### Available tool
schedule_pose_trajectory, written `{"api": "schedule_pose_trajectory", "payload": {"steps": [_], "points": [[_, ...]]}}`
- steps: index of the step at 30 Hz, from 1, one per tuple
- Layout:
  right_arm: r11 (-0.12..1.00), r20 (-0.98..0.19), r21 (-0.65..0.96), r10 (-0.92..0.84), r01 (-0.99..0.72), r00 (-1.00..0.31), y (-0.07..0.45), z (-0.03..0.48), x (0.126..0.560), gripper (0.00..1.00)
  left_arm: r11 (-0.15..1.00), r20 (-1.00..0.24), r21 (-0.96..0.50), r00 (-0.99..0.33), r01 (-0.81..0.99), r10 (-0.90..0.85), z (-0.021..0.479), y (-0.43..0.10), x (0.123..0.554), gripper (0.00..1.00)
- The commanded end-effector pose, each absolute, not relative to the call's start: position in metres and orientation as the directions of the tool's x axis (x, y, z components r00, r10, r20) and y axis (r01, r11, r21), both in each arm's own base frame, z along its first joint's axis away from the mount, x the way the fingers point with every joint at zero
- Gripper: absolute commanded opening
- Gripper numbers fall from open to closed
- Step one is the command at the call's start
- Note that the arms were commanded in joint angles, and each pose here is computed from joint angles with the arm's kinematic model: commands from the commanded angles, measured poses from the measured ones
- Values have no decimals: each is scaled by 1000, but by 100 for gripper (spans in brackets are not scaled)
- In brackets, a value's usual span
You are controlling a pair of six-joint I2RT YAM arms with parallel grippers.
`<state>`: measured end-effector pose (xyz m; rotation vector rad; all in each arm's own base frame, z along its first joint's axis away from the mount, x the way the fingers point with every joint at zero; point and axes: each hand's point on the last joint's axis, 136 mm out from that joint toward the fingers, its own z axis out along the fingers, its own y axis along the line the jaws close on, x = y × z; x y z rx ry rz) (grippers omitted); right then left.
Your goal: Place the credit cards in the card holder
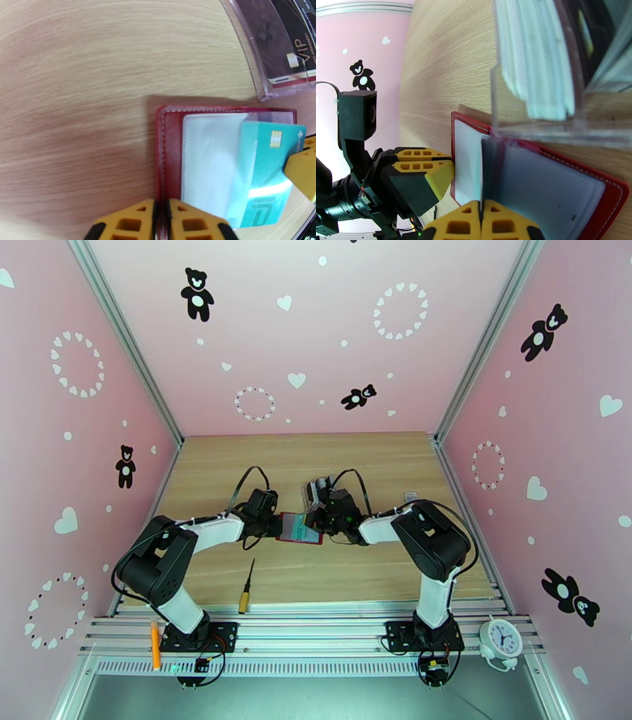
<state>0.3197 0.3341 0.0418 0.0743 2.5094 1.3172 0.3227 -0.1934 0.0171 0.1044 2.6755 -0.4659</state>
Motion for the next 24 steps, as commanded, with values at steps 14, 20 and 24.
{"api": "schedule_pose_trajectory", "payload": {"steps": [14,20,24], "points": [[643,-81,765,156,40,-984,329,3,300,0,944,-357,-305,-934,125,9,1,-193,313,18],[658,-83,751,174,53,-981,327,2,301,15,943,-355,-308,-935,126,9,1,-194,312,18],[682,-97,730,170,46,-981,321,5,299,28,943,-357,-310,-934,124,6,2,-194,313,18]]}}
